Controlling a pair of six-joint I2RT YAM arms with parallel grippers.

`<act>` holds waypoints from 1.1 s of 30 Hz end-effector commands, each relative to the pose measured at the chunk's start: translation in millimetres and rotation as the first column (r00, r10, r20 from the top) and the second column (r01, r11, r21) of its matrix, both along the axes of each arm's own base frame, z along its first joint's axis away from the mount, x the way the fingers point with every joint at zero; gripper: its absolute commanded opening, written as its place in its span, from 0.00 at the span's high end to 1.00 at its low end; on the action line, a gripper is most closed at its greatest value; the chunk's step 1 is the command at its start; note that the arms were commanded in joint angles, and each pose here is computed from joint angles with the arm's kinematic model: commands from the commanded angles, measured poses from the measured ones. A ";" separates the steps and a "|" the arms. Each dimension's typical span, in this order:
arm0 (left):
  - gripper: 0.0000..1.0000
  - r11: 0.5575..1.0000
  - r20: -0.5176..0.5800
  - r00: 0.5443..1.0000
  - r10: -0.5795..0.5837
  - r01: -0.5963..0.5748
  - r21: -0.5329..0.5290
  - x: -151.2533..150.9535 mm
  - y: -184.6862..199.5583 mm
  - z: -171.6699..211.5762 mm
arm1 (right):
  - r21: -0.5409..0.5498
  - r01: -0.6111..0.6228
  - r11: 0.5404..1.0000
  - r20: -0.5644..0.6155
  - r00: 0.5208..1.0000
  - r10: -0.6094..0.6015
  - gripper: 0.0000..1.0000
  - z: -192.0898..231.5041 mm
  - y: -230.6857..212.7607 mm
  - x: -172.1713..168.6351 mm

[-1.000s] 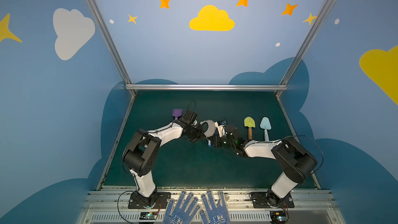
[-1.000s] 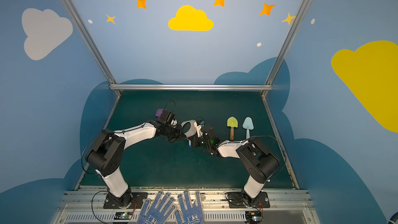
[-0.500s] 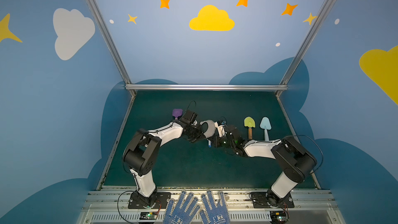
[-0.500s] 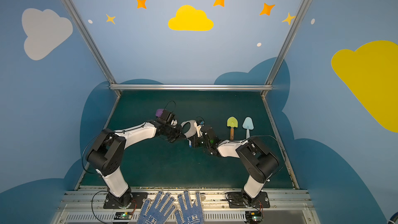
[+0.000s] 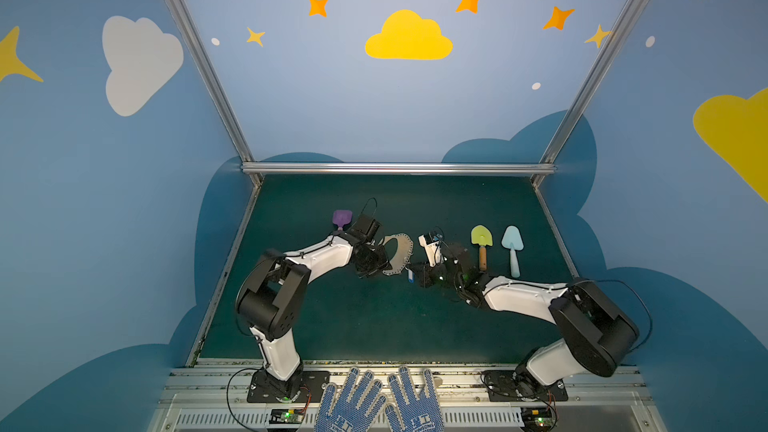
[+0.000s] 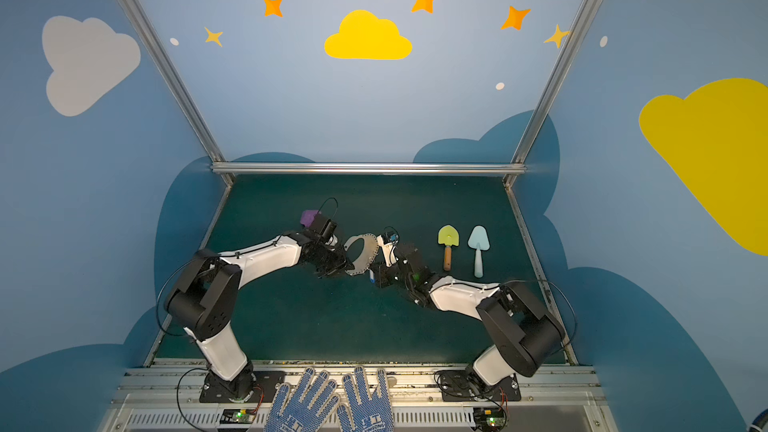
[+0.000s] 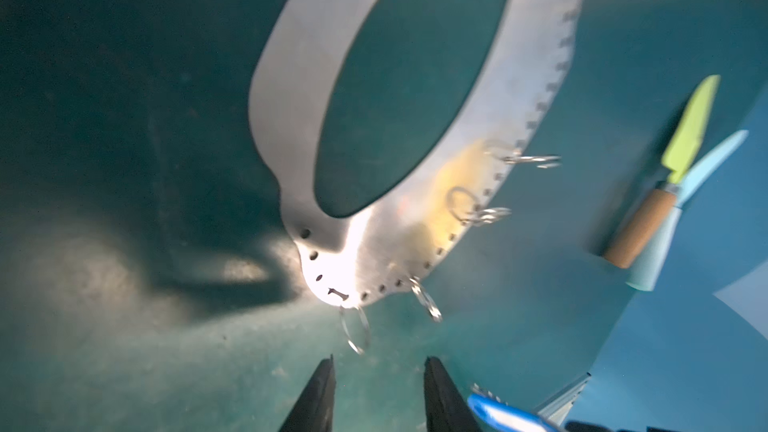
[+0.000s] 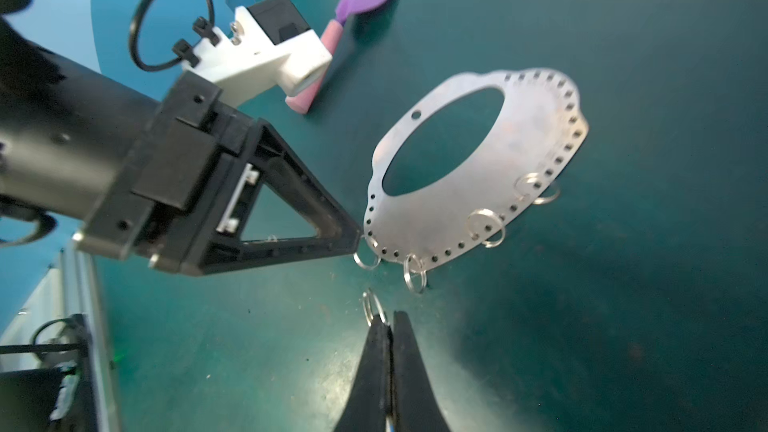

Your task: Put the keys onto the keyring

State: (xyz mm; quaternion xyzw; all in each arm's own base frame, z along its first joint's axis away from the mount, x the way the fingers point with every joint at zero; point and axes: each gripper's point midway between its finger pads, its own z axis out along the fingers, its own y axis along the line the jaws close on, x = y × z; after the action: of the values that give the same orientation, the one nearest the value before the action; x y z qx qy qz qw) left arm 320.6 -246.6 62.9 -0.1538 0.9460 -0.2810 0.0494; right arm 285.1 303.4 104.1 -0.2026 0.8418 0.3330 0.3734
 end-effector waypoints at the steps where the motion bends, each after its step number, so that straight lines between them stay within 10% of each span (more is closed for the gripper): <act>1: 0.59 0.997 0.082 0.997 0.008 -0.002 -0.073 10.1 -4.0 43.5 | -0.076 0.004 0.997 0.148 0.989 0.008 1.00 10.6 -10.0 5.1; 13: 0.47 0.892 0.040 0.998 -0.043 0.057 -0.449 3.2 -57.8 91.8 | -0.099 0.065 0.993 0.413 0.911 -0.018 1.00 52.1 -24.4 14.6; 33: 0.60 0.837 -0.018 0.999 -0.051 0.033 -0.547 2.3 -87.0 98.1 | -0.081 0.061 0.995 0.518 0.855 -0.010 1.00 66.3 -17.0 2.0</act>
State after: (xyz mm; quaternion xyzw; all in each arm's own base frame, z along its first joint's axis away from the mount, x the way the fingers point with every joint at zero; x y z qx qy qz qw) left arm 322.8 -331.8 159.9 -0.1480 0.8332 -0.5325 -0.0178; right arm 289.9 283.8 153.7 -0.2834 0.7519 0.2171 0.5543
